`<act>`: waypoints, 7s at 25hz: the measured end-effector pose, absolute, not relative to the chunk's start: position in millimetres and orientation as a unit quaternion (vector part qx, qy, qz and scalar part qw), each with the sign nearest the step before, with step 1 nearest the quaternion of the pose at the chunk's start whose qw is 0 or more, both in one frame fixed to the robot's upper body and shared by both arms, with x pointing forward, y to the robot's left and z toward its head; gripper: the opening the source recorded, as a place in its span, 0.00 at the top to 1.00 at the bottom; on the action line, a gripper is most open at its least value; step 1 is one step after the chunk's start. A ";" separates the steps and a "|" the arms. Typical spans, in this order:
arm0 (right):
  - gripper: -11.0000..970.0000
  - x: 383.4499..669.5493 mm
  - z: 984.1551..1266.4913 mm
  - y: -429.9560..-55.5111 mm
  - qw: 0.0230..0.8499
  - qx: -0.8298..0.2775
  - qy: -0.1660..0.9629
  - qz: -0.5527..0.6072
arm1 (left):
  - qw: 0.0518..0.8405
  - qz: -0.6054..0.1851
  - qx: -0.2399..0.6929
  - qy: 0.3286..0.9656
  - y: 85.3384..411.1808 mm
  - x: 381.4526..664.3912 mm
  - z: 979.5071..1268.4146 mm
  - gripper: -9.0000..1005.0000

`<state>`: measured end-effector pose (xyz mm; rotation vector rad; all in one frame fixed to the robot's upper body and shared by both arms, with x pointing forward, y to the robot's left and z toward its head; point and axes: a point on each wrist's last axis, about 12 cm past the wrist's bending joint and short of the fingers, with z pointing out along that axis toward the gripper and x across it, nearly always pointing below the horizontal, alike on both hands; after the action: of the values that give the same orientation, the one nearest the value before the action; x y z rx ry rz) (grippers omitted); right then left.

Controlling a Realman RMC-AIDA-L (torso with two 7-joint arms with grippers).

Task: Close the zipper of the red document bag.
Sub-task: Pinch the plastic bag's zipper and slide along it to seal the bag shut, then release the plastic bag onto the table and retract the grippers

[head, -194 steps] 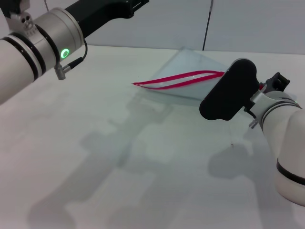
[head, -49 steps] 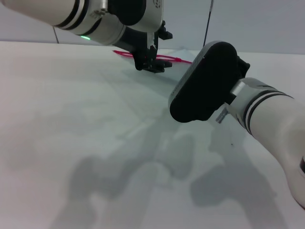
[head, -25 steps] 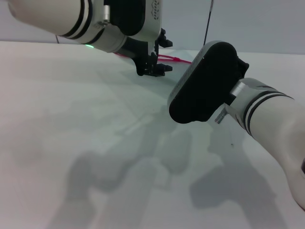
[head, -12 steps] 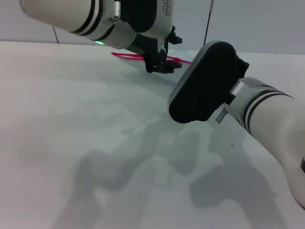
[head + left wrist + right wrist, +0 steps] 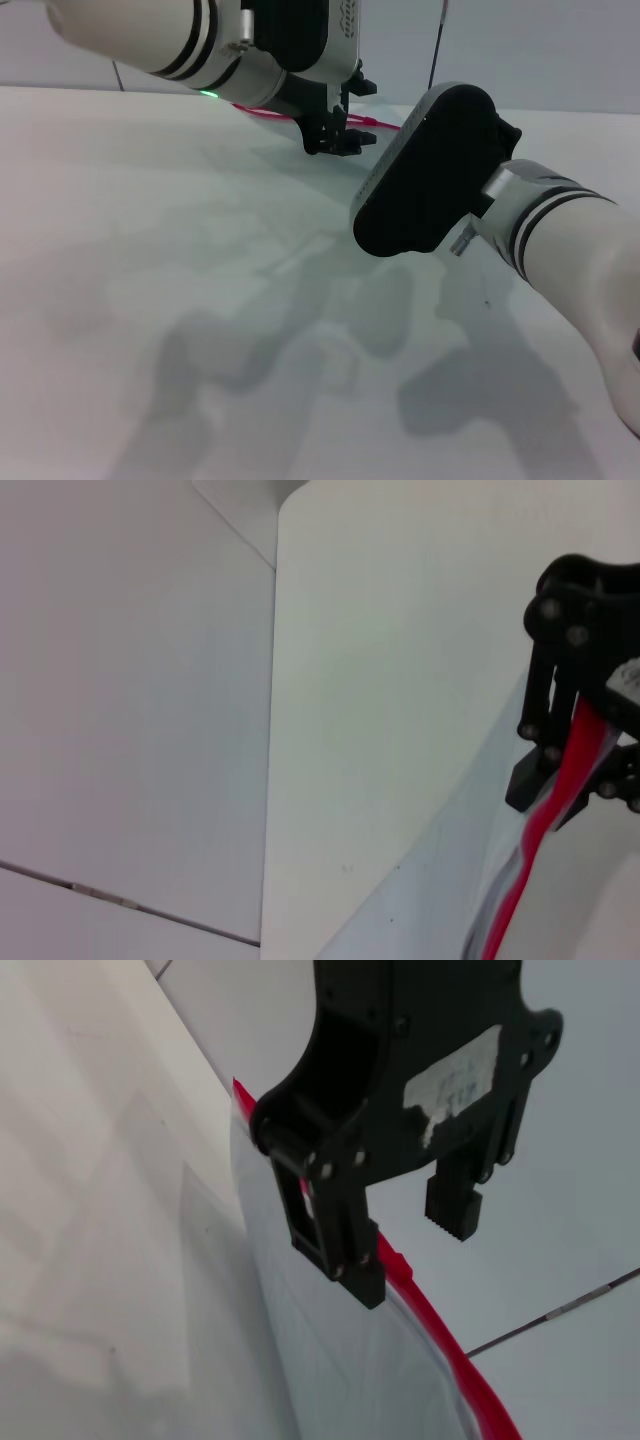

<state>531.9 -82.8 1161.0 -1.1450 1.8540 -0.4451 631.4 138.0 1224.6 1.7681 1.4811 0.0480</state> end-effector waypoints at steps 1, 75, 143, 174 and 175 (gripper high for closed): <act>0.94 531.9 1161.1 -82.7 0.443 -0.462 0.747 -0.179 | 0.405 0.020 0.700 0.587 138.0 632.3 1223.6 0.47; 0.94 533.2 1161.0 -81.8 0.444 -0.463 0.745 -0.182 | 0.436 0.007 0.689 0.579 131.6 641.7 1207.9 0.76; 0.92 556.5 1151.8 -126.8 0.422 -0.399 0.775 -0.250 | 0.446 0.026 0.567 0.692 235.3 615.8 1176.0 0.90; 0.74 556.1 1136.0 -130.1 0.424 -0.342 0.758 -0.359 | 0.451 0.021 0.552 0.701 222.9 623.5 1187.0 0.54; 0.72 556.1 1136.0 -130.1 0.424 -0.342 0.758 -0.359 | 0.452 0.021 0.552 0.701 222.7 623.7 1187.3 0.54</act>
<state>556.1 -130.1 1136.0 -0.8564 1.8950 -0.8985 623.7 222.7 1187.3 1.3639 1.7313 0.0516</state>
